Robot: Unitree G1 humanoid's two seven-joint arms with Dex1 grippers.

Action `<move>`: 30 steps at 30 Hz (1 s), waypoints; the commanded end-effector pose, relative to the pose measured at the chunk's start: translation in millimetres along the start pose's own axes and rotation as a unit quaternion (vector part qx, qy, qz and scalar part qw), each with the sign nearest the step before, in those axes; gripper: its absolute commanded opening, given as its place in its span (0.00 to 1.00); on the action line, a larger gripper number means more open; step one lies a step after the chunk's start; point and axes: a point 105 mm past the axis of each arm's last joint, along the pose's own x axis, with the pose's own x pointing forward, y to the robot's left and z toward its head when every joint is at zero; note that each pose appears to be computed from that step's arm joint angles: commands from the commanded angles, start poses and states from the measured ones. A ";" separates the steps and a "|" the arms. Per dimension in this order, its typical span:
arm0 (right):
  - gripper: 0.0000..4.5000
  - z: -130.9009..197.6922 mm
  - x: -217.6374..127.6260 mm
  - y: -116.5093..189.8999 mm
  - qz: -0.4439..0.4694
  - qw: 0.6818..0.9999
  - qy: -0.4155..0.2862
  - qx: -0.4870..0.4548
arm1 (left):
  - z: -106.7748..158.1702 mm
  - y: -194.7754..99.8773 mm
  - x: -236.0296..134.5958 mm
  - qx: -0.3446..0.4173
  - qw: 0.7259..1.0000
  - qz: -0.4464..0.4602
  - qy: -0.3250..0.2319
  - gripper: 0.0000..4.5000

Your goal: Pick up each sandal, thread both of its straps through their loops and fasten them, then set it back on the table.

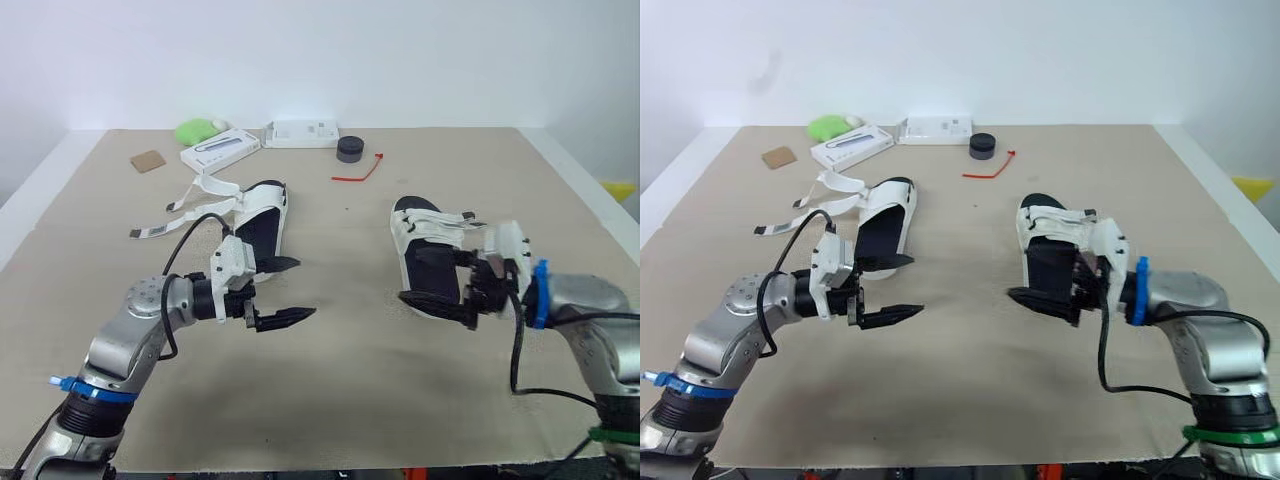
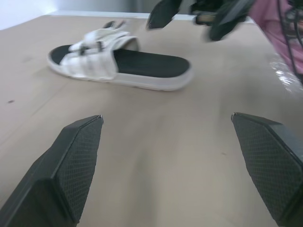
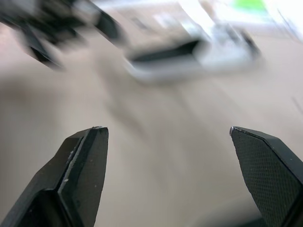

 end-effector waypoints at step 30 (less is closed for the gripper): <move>0.98 16.5 54.4 -22.2 0.096 0.988 -0.046 -0.111 | -19.8 121.4 62.1 -0.061 0.911 0.393 0.106 1.00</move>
